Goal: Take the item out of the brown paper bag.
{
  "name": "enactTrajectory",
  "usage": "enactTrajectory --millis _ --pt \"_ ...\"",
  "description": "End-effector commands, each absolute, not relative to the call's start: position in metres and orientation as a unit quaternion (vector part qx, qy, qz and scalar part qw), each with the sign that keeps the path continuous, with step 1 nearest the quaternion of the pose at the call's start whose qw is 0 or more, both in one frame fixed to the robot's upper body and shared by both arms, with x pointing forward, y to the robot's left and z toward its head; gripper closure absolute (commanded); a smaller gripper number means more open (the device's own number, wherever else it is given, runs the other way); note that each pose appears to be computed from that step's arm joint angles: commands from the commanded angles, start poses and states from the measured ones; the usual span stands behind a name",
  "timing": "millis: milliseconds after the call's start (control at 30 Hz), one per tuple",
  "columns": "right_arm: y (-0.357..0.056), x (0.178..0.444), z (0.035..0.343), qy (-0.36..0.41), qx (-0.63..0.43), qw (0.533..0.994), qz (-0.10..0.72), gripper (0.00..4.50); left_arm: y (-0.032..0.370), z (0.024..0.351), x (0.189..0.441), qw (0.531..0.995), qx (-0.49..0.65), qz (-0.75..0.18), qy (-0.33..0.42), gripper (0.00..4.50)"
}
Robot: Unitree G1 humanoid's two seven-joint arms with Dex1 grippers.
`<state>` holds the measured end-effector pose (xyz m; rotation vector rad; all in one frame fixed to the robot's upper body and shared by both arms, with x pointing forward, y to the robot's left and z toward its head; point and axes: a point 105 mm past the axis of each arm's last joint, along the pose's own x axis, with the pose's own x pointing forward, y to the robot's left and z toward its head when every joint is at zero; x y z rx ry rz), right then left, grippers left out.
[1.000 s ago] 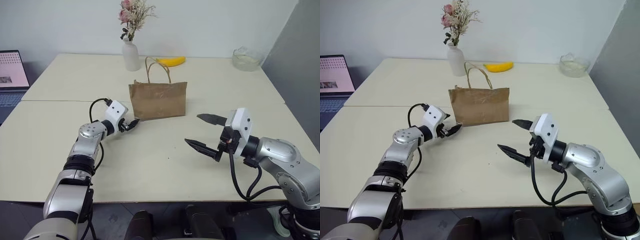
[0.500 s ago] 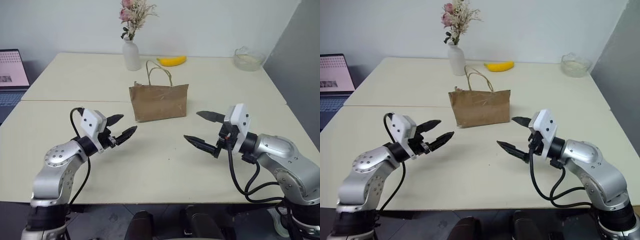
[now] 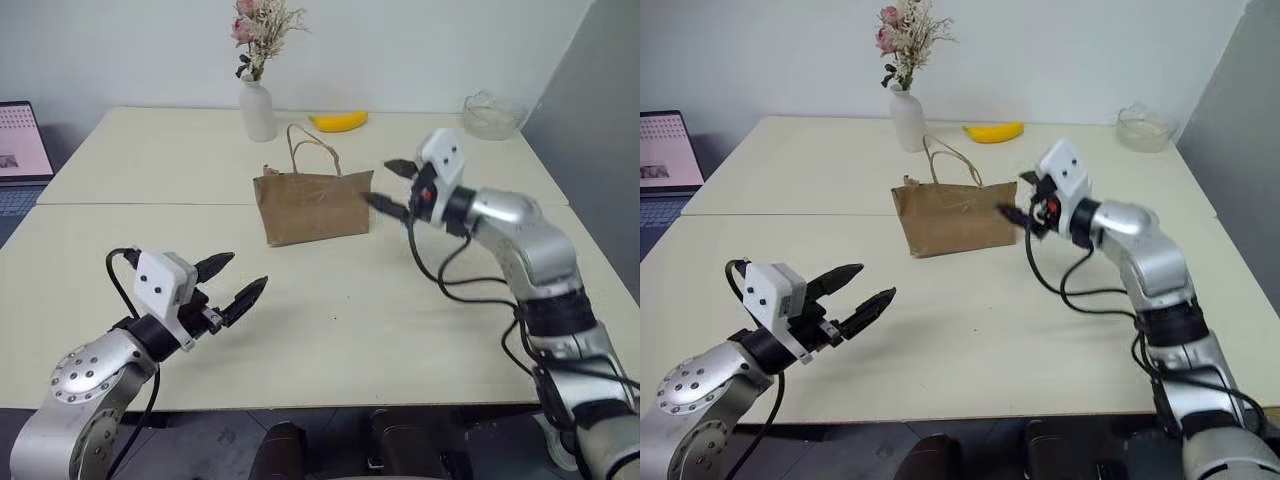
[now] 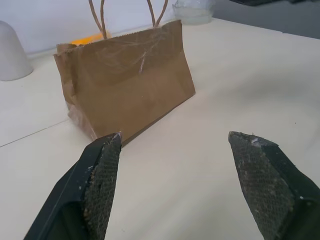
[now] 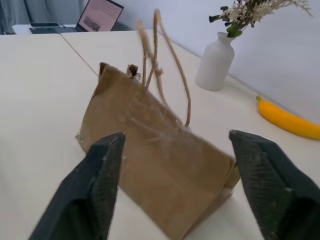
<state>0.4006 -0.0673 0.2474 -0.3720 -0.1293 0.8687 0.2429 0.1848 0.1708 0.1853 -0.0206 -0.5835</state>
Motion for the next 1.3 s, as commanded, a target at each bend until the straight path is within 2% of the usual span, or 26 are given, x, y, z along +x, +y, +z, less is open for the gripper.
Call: enactTrajectory --millis 33,200,233,400,467,667,900,1133,1267,1300 --pt "-0.061 0.429 0.267 -0.087 -0.238 0.883 0.396 2.38 0.182 0.185 0.234 0.951 0.105 -0.290 -0.039 0.90" --pt "-0.049 0.461 0.265 -0.072 -0.328 0.874 0.351 4.24 0.180 0.182 0.226 0.952 0.098 -0.289 -0.030 0.90" --pt "-0.046 0.464 0.263 -0.070 -0.347 0.871 0.340 4.45 0.181 0.180 0.226 0.952 0.102 -0.288 -0.026 0.90" --pt "-0.028 0.472 0.245 -0.064 -0.467 0.834 0.286 4.45 0.179 0.177 0.225 0.951 0.112 -0.287 -0.023 0.90" --pt "-0.022 0.471 0.234 -0.055 -0.493 0.817 0.293 4.45 0.177 0.176 0.224 0.950 0.115 -0.291 -0.023 0.90" --pt "-0.010 0.451 0.217 -0.034 -0.496 0.761 0.416 4.45 0.179 0.167 0.217 0.947 0.131 -0.292 -0.003 0.90" --pt "-0.031 0.428 0.196 -0.012 -0.511 0.681 0.525 4.45 0.173 0.147 0.201 0.928 0.155 -0.336 0.032 0.90" --pt "-0.042 0.407 0.196 -0.030 -0.497 0.635 0.591 4.45 0.175 0.139 0.197 0.921 0.162 -0.353 0.043 0.90" --pt "-0.048 0.385 0.204 -0.052 -0.476 0.610 0.632 4.45 0.177 0.142 0.198 0.913 0.180 -0.365 0.037 0.90" --pt "-0.049 0.380 0.207 -0.057 -0.471 0.608 0.636 4.49 0.178 0.143 0.200 0.912 0.185 -0.364 0.034 0.74"
